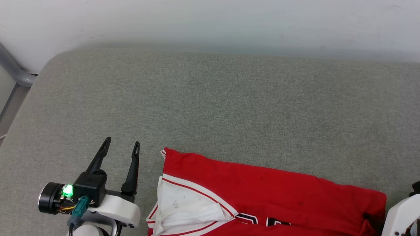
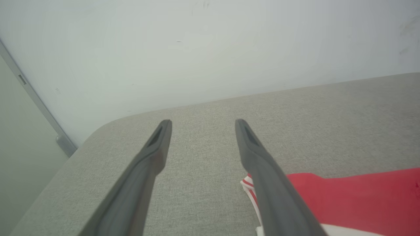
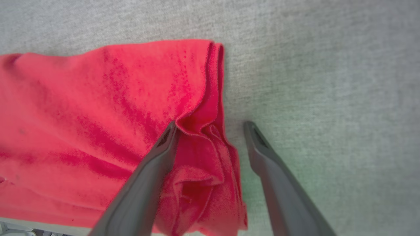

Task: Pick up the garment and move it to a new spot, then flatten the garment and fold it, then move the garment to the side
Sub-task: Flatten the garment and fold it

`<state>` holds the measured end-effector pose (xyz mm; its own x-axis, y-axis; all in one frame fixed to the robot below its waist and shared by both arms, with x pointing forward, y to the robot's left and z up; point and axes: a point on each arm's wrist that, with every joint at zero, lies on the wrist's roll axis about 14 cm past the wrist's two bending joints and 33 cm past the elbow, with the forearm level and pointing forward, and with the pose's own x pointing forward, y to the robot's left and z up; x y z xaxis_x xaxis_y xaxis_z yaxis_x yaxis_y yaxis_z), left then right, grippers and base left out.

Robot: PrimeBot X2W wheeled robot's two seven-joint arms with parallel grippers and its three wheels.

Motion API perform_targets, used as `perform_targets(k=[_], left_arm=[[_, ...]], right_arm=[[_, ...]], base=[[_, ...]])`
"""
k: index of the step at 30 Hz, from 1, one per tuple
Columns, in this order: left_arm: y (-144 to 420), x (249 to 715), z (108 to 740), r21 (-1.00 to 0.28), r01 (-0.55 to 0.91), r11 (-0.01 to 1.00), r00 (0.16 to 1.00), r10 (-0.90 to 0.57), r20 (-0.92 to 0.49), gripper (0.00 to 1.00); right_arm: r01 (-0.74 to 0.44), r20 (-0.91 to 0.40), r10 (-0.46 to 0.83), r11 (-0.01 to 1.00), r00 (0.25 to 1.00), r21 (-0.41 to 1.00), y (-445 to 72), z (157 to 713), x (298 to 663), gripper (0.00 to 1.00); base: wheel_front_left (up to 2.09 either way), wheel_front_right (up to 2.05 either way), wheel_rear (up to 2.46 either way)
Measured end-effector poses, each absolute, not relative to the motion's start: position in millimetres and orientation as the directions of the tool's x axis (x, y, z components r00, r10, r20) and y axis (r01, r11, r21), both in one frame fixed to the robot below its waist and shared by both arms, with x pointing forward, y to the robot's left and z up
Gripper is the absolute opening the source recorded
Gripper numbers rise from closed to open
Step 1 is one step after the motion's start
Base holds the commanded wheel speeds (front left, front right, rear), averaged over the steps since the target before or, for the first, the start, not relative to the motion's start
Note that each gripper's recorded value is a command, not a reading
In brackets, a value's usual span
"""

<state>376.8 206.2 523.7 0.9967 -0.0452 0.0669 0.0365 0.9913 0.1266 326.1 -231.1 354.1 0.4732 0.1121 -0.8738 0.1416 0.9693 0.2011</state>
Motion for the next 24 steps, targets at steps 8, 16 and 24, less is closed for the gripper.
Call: perform_targets(k=[8, 16, 24], left_arm=[[208, 378, 519, 0.119, 0.039, 0.992, 0.997, -0.046, 0.063, 1.0], [211, 374, 520, 0.12, 0.033, 0.992, 0.997, -0.042, 0.071, 1.0], [209, 367, 521, 0.112, 0.036, 0.993, 0.996, -0.045, 0.078, 1.0]], right_arm=[[0.11, -0.855, 0.158, 0.964, 0.494, 0.241, -210, 350, 333, 1.0], [0.082, -0.833, 0.178, 0.963, 0.523, 0.257, -201, 353, 334, 0.0], [0.092, -0.808, 0.114, 0.975, 0.579, 0.204, -230, 368, 336, 0.0]], base=[[0.0, 0.0, 0.0], [0.0, 0.0, 0.0], [0.0, 0.0, 0.0]])
